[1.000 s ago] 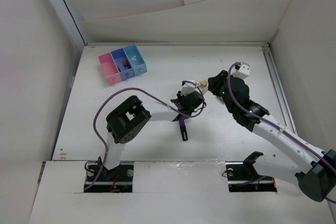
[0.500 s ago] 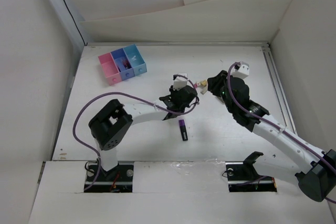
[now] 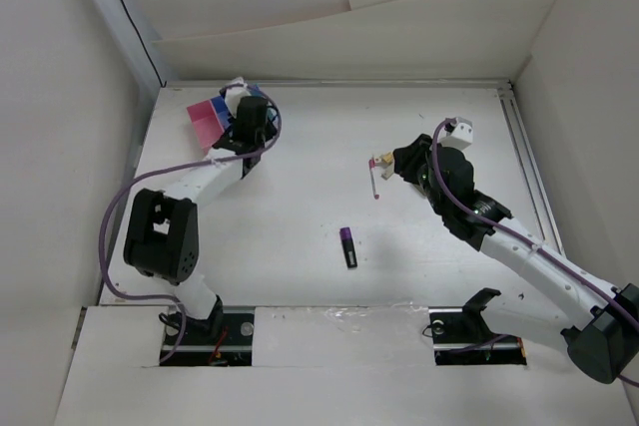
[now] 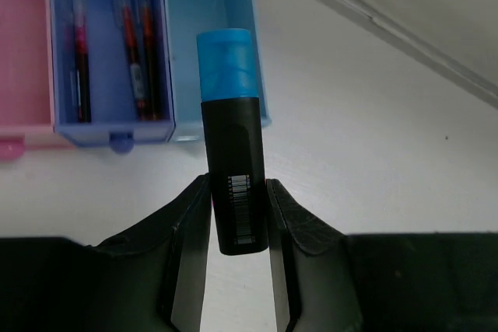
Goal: Sort the stationery into containers
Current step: Place the pen in the storage box, then pick up the pen from the center of the board, then place the pen in the storage box, then pick up the pen from the center of the board.
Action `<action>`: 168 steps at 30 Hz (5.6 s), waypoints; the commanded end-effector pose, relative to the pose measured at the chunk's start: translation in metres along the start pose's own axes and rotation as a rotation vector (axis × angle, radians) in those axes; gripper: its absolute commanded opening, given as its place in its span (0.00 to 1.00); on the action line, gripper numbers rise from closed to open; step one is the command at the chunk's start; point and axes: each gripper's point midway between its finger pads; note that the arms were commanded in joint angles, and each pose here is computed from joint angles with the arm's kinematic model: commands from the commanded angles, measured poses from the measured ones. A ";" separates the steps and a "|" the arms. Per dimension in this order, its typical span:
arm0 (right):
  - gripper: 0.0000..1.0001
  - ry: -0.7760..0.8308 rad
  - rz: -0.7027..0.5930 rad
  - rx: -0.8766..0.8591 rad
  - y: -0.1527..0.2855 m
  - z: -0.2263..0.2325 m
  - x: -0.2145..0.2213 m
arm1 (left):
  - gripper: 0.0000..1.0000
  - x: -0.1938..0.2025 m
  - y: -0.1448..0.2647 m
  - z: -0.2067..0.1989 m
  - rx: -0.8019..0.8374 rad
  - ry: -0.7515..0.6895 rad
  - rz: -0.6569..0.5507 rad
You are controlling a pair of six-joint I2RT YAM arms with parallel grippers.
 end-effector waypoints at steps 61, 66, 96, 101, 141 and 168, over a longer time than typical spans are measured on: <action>0.39 -0.010 -0.021 -0.055 0.003 0.012 -0.009 | 0.54 0.250 0.156 -0.044 0.156 -0.431 0.369; 0.39 -0.010 -0.021 -0.055 0.003 0.012 -0.009 | 0.55 0.277 0.177 -0.032 0.136 -0.456 0.408; 0.39 -0.015 -0.045 -0.025 0.004 0.006 -0.014 | 0.07 0.153 0.085 -0.075 0.233 -0.143 0.239; 0.39 -0.004 -0.017 -0.035 0.000 0.008 -0.006 | 0.07 0.035 0.010 -0.072 0.192 0.001 0.085; 0.39 -0.004 -0.012 -0.046 -0.002 0.011 -0.004 | 0.31 -0.056 -0.030 -0.089 0.171 -0.058 -0.100; 0.30 -0.039 -0.090 0.008 0.010 -0.003 -0.024 | 0.39 0.275 0.080 -0.148 0.256 -0.405 0.212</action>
Point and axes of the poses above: each gripper's point midway between its finger pads, its own y axis back along the fingers, its own z axis along the line the jaws close on, x = y × z, and after that the axes turned 10 degrees about y, right-handed
